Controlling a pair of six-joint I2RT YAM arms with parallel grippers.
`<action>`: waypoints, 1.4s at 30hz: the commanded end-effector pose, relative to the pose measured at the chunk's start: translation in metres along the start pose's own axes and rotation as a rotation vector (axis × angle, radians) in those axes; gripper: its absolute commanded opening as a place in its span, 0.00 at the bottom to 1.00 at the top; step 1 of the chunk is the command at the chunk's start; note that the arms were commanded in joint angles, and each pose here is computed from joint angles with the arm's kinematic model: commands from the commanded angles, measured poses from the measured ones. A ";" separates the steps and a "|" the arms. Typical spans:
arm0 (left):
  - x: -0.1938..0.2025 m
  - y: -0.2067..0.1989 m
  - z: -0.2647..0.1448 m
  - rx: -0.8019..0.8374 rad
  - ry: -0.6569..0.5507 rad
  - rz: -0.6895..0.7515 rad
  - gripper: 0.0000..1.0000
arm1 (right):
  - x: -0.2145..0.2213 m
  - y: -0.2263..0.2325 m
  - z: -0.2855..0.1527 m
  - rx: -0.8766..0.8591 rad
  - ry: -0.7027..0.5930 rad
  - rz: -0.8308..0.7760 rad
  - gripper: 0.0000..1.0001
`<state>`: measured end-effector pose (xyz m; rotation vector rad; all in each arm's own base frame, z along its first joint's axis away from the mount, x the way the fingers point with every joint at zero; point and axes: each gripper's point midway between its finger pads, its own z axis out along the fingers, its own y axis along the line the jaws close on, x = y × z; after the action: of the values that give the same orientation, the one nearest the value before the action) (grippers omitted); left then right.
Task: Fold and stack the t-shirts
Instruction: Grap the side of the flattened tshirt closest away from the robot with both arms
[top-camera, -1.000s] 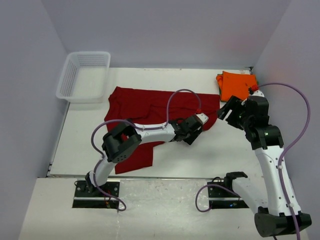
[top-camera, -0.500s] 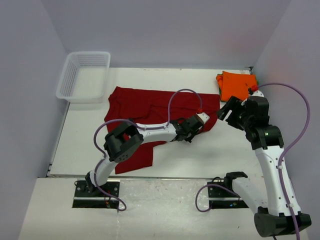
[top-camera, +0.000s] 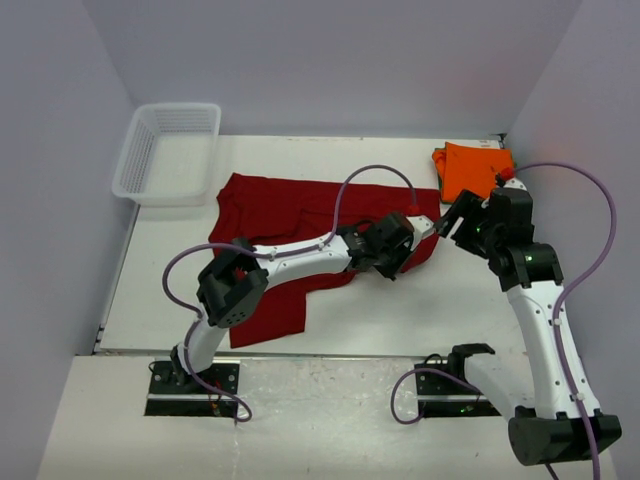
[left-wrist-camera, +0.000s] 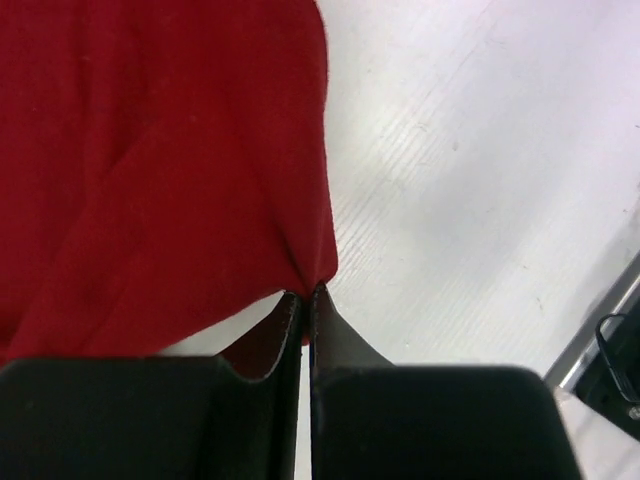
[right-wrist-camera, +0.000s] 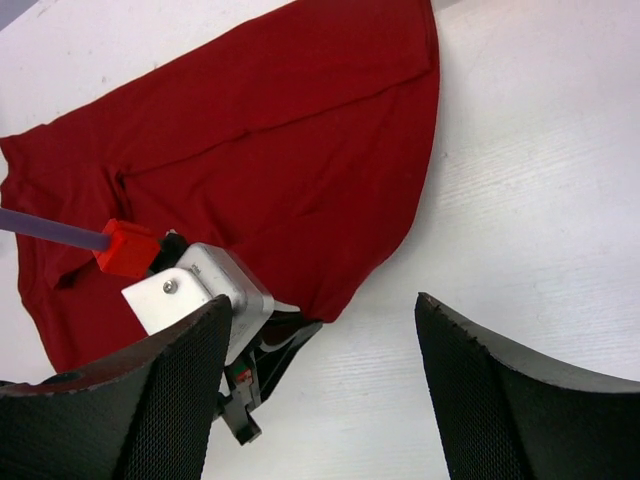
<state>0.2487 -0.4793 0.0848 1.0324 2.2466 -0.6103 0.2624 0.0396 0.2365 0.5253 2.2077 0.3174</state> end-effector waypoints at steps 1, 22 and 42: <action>-0.022 -0.027 -0.018 0.114 -0.025 0.012 0.00 | -0.005 -0.001 -0.002 0.007 -0.019 -0.004 0.75; -0.023 -0.083 0.010 0.512 0.009 -0.038 0.01 | -0.026 -0.021 -0.017 0.124 -0.137 0.025 0.75; -0.028 0.087 0.005 0.374 -0.080 -0.328 0.03 | 0.005 -0.005 0.009 0.013 0.027 -0.051 0.76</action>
<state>0.3286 -0.4343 0.0455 0.7770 2.4165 -1.1512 0.2593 0.0287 0.2332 0.5388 2.2108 0.2463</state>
